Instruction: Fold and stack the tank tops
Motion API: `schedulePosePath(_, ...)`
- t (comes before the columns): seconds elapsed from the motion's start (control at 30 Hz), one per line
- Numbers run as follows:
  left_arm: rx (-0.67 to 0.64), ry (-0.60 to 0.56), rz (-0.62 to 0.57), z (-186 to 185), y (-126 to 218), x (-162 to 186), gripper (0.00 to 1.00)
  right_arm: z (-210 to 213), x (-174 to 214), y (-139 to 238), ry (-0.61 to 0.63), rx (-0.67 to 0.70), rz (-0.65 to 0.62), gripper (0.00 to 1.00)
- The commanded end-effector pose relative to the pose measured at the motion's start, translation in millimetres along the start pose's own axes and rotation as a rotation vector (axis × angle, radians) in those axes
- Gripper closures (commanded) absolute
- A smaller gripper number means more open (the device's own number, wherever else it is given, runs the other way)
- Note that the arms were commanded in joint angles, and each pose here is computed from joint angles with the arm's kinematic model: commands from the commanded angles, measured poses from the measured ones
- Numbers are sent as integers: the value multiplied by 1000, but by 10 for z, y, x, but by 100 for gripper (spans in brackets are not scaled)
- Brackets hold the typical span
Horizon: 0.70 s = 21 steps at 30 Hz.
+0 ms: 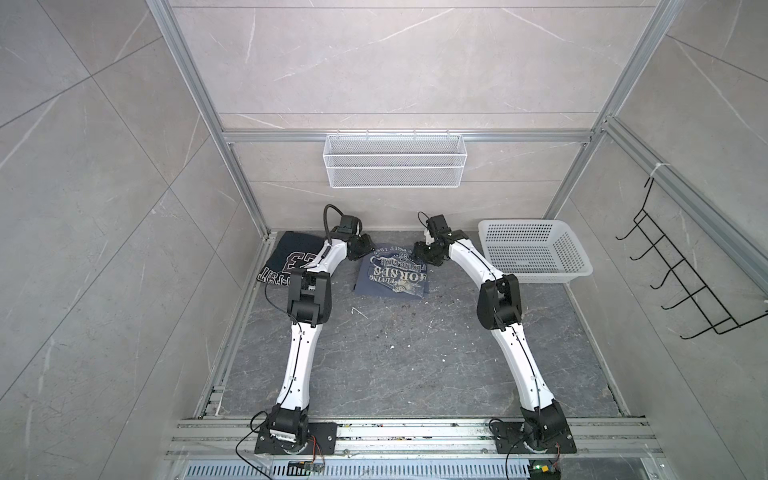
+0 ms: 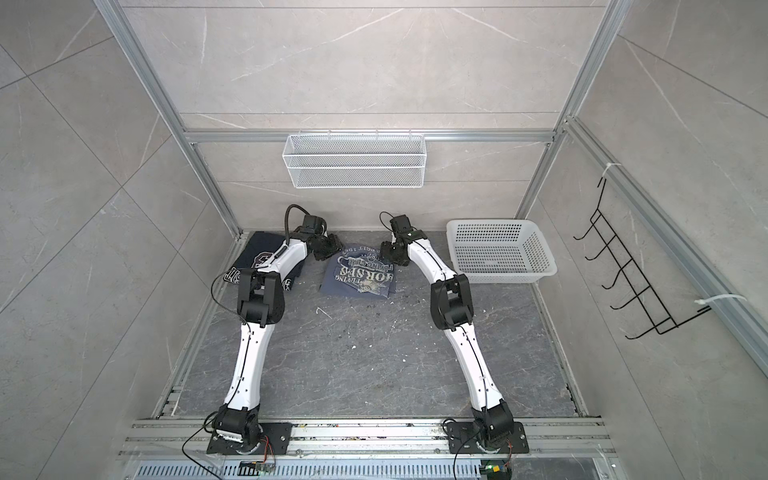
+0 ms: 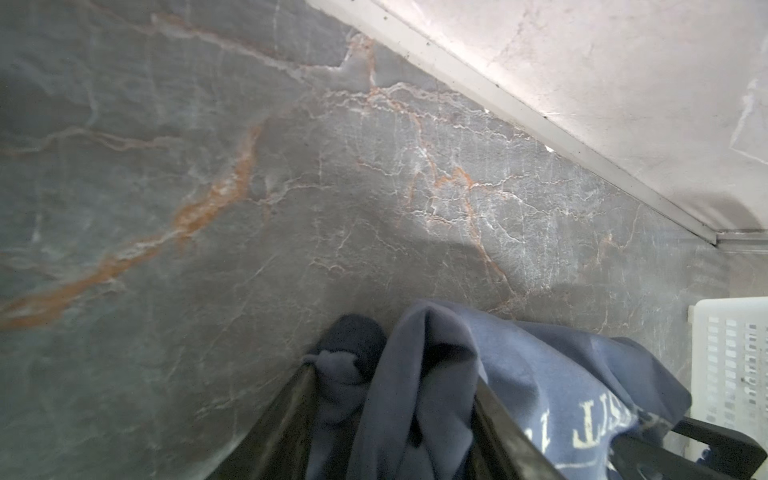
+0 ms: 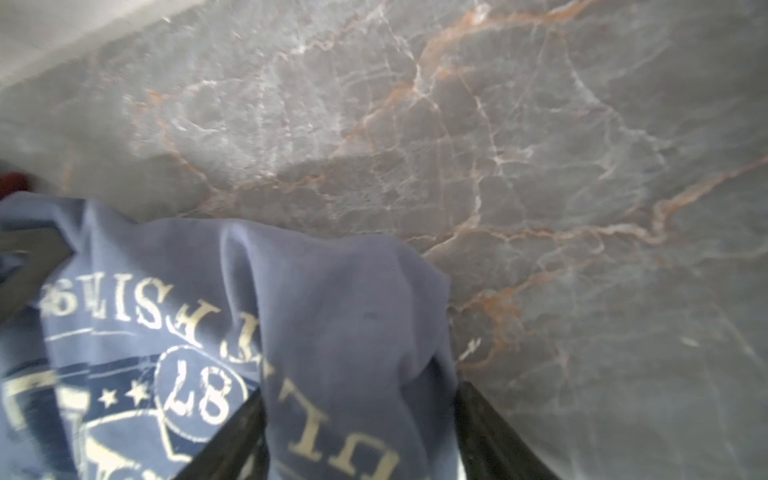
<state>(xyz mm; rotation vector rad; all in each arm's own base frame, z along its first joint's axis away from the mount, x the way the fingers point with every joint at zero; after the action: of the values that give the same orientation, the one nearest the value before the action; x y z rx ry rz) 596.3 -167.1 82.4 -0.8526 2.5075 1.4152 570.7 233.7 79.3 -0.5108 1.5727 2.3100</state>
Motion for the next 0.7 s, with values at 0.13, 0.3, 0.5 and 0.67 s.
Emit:
schedulePosePath(0.13, -135, 127, 53, 393, -143, 132, 49, -350, 235, -218, -99, 95, 104, 43)
schedulePosePath(0.3, -111, 141, 53, 354, -12, 97, 43, -334, 225, -182, -100, 81, 108, 41)
schedulePosePath(0.5, -11, 100, 0, 35, 420, -144, 25, -170, 56, 70, -84, 8, 72, 25)
schedulePosePath(0.67, 57, 54, 3, -117, 721, -166, 14, -10, -34, 311, -77, -65, 68, 14)
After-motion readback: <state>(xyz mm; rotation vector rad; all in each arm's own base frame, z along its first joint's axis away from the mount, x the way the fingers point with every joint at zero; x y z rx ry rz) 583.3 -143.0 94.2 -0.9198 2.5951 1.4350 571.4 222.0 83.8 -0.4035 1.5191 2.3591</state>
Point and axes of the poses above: each gripper's point midway between its finger pads, its own y axis back along the fingers, its own z axis along the line the jaws close on, x = y × z, the point moved 5 cm from there along y, back along the fingers, and after that the axes turned 5 degrees about y, right-handed, at the moved point
